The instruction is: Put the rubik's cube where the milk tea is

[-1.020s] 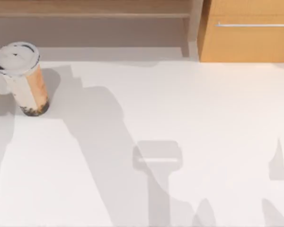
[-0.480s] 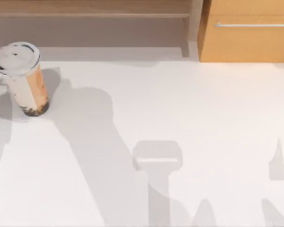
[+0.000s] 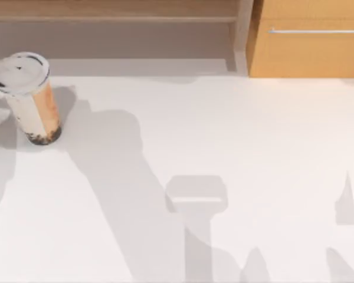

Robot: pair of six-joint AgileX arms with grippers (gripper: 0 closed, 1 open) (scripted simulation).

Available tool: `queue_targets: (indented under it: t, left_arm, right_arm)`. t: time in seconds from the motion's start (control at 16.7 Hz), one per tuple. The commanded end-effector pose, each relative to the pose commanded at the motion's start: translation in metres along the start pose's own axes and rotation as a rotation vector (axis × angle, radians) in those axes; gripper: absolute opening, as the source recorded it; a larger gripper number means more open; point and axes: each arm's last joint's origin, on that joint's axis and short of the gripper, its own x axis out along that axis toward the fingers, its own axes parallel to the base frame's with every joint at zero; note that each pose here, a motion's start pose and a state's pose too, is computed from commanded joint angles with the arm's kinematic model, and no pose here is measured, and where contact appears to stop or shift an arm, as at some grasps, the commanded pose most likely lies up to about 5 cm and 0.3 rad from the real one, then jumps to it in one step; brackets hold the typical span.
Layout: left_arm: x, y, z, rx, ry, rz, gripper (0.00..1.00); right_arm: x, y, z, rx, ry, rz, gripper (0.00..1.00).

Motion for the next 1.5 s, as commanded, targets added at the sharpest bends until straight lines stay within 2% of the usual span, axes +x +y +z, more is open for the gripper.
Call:
queue_targets:
  t: [0.12, 0.42, 1.2, 1.5]
  left_arm:
    - [0.0031, -0.0007, 0.0054, -0.028, -0.042, -0.008, 0.0]
    - [0.0099, -0.0018, 0.0075, -0.036, -0.042, -0.016, 0.0]
    - [0.0099, -0.0018, 0.0075, -0.036, -0.042, -0.016, 0.98]
    - [0.0099, -0.0018, 0.0075, -0.036, -0.042, -0.016, 1.0]
  right_arm:
    - [0.0, 0.0, 0.0, 0.0, 0.0, 0.0, 1.0]
    - [0.0, 0.0, 0.0, 0.0, 0.0, 0.0, 1.0]
    - [0.0, 0.0, 0.0, 0.0, 0.0, 0.0, 1.0]
    - [0.0, 0.0, 0.0, 0.0, 0.0, 0.0, 1.0]
